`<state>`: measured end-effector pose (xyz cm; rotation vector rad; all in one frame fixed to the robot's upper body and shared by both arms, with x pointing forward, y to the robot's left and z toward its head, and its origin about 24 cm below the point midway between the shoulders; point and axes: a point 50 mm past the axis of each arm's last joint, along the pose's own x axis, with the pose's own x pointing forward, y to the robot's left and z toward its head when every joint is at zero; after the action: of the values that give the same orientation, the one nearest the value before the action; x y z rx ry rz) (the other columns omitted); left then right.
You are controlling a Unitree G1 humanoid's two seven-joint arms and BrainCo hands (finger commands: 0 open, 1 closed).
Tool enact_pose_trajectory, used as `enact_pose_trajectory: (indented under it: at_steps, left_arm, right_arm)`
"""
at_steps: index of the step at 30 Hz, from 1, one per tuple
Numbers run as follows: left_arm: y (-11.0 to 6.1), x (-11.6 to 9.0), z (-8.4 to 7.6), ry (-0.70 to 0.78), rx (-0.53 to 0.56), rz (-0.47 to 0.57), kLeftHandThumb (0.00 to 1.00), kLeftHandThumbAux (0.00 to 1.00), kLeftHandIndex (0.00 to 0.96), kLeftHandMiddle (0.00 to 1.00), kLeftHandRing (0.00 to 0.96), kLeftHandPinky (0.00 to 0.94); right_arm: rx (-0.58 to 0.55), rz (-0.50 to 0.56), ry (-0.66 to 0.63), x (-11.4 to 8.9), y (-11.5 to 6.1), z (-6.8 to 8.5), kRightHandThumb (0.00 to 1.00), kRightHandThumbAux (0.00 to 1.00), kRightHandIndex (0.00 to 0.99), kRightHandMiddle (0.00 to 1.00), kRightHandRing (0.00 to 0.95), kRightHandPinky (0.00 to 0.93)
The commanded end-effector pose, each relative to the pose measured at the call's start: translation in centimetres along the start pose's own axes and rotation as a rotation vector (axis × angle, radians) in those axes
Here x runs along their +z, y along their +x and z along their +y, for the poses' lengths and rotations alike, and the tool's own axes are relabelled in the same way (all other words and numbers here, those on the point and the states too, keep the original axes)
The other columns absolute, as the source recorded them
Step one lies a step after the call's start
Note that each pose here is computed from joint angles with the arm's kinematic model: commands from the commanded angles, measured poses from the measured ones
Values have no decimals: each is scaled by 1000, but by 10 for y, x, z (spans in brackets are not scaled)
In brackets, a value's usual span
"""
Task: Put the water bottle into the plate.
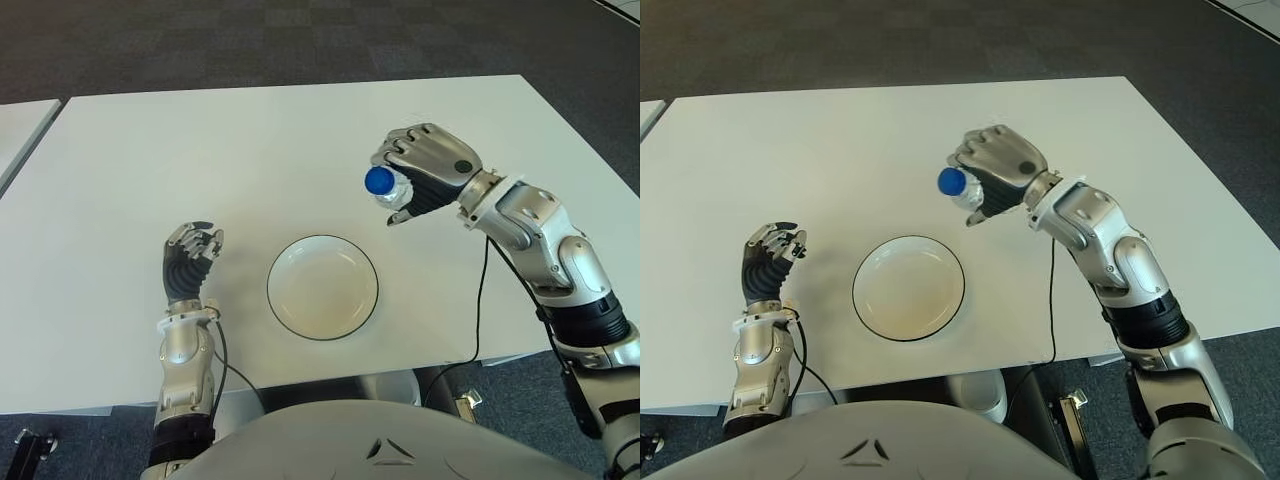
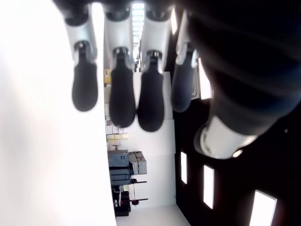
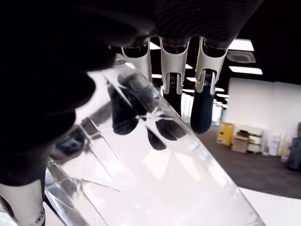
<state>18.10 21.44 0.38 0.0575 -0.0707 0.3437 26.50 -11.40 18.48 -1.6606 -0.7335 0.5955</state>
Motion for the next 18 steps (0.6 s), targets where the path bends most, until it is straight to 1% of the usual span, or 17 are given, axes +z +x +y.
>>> enact_pose_trajectory:
  at_steps: [1,8,14,18]
  left_arm:
    - [-2,-6,1,4,-22,32,708,712,433,645,636,620]
    - [-3,-8,3,-15,3,76,708,711,434,637,629,601]
    - [-5,-8,5,-26,14,78,708,710,434,632,618,592]
    - [-5,-9,6,-32,17,81,708,710,434,629,612,590]
  right_arm:
    - [-24,-132,-1,18,12,-9,722,713,441,892,881,884]
    - [-3,-278,9,32,26,-9,724,712,441,887,875,882]
    - [3,-350,21,39,33,-9,724,711,441,876,873,880]
    - [11,-420,34,52,40,-2,722,712,440,863,874,879]
